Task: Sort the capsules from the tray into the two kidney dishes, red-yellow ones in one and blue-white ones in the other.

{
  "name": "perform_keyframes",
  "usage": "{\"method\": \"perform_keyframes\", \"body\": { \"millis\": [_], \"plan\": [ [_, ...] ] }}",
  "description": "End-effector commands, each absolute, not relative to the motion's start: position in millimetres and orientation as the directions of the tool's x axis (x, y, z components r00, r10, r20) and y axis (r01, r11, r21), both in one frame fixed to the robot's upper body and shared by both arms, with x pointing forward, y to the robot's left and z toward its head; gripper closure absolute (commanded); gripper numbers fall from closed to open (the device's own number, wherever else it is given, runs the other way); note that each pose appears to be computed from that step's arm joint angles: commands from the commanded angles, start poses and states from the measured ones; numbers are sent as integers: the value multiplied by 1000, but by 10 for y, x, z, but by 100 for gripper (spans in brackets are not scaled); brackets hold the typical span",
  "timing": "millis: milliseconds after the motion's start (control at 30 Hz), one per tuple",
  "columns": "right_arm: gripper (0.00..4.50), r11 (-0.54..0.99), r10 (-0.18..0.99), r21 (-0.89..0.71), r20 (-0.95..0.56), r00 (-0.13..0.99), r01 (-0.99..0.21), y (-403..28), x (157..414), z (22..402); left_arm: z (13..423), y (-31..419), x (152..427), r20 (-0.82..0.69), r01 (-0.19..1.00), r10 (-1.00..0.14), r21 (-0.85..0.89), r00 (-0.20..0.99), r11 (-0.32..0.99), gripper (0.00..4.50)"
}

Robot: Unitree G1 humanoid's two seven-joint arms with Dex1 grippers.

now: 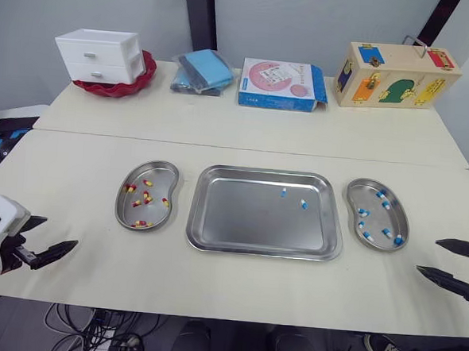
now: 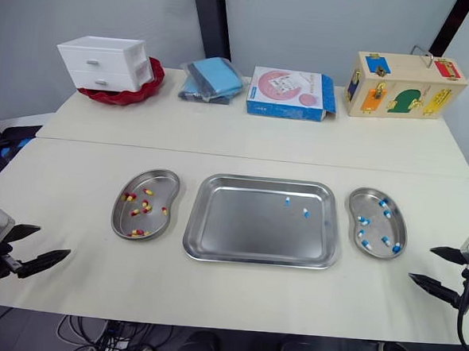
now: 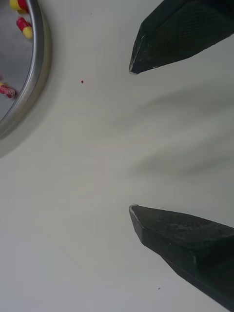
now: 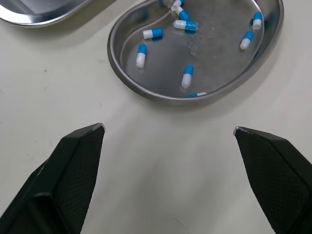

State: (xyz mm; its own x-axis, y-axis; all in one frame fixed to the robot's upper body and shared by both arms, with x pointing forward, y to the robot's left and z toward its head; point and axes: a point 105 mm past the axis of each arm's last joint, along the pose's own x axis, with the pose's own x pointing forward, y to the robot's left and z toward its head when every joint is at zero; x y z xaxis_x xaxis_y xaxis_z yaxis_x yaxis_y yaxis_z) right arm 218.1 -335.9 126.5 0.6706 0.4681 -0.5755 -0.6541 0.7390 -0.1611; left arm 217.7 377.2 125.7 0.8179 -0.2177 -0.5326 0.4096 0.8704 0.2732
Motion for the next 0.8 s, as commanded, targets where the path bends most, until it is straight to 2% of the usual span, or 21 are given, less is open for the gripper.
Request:
{"method": "perform_keyframes", "body": {
  "millis": [33, 200, 367, 567, 633, 800],
  "plan": [
    [0, 732, 464, -176, -578, 671, -658, -3369, 2193, 1351, 1410, 3767, 2169, -488, 406, -223, 308, 844, 861, 5],
    [0, 735, 460, -172, -584, 669, -656, -3373, 2167, 1335, 1399, 3667, 2169, -475, 451, -284, 287, 833, 845, 5],
    [0, 728, 494, -130, -581, 647, -673, -3285, 2124, 1366, 1377, 3230, 2156, -410, 596, -481, 219, 775, 773, 5],
    [0, 699, 605, -104, -442, 663, -708, -2775, 2211, 1609, 1295, 2547, 2041, -261, 765, -720, 196, 644, 613, 5],
    [0, 662, 654, -106, -402, 641, -742, -2503, 2242, 1649, 1318, 2301, 1968, -143, 788, -778, 196, 611, 583, 5],
    [0, 600, 709, -147, -357, 608, -786, -2013, 2314, 1660, 1241, 1987, 1785, -23, 814, -823, 168, 568, 556, 5]
  ]
}}
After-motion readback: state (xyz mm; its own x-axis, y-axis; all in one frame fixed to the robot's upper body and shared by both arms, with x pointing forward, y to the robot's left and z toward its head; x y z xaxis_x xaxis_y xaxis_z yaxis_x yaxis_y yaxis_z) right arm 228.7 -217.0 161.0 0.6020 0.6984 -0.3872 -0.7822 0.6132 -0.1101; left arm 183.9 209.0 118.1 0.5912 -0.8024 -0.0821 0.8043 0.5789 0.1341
